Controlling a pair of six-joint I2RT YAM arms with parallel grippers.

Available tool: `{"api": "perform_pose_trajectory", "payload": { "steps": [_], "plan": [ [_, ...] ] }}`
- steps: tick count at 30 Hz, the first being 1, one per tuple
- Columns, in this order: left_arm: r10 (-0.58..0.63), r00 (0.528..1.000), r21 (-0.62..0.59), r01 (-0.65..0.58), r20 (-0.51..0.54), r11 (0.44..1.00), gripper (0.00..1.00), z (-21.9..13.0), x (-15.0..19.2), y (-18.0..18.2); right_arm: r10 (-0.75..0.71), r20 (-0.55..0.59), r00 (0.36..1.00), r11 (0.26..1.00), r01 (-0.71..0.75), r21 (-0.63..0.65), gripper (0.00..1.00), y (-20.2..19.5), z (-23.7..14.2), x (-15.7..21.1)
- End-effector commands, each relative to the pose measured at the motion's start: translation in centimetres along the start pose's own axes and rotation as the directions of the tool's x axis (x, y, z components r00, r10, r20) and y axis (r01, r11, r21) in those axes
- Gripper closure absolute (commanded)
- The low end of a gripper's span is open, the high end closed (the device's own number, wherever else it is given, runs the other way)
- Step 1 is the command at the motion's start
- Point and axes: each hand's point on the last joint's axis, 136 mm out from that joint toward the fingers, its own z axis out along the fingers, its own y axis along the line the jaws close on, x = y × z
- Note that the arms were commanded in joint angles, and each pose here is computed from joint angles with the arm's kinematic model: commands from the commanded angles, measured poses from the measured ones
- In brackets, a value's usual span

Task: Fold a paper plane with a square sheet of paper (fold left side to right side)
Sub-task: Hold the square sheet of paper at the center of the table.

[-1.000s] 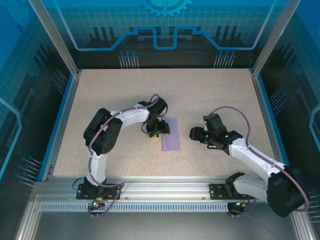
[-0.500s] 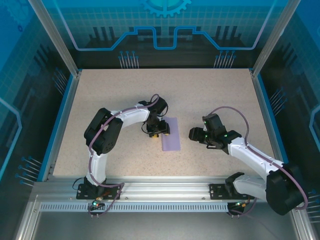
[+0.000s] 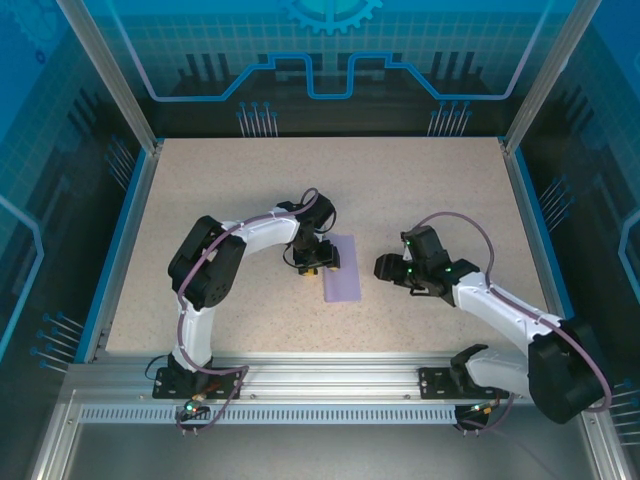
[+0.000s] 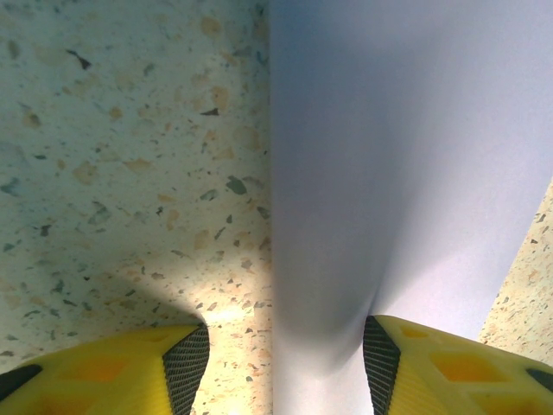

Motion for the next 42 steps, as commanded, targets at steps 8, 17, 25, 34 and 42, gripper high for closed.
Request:
{"api": "perform_pose_trajectory", "payload": {
  "steps": [8,17,25,34,42],
  "plan": [
    [0.057,0.998,0.01,-0.056,-0.041,0.998,0.44,6.5,1.0,-0.2,-0.007,-0.108,0.994,0.987,-0.01,-0.159,0.88,4.4,4.8,-0.4],
    [0.057,0.998,0.009,-0.057,-0.041,0.998,0.44,6.5,1.0,-0.2,-0.006,-0.192,0.981,0.994,-0.015,-0.111,0.95,4.4,8.5,0.7],
    [0.061,0.997,0.008,-0.06,-0.042,0.998,0.44,6.6,1.1,-0.2,-0.001,-0.256,0.967,1.0,-0.005,-0.025,0.95,2.8,9.7,2.4],
    [0.083,0.997,0.028,-0.083,0.002,0.996,0.42,4.6,0.7,-1.0,0.03,-0.323,0.946,0.995,0.002,0.096,0.95,0.0,9.6,4.8],
    [0.141,0.978,0.05,-0.15,0.155,0.987,0.33,-2.2,-0.5,-2.1,0.033,-0.349,0.936,0.99,0.019,0.143,0.96,-1.4,9.6,5.7]
  ]
}}
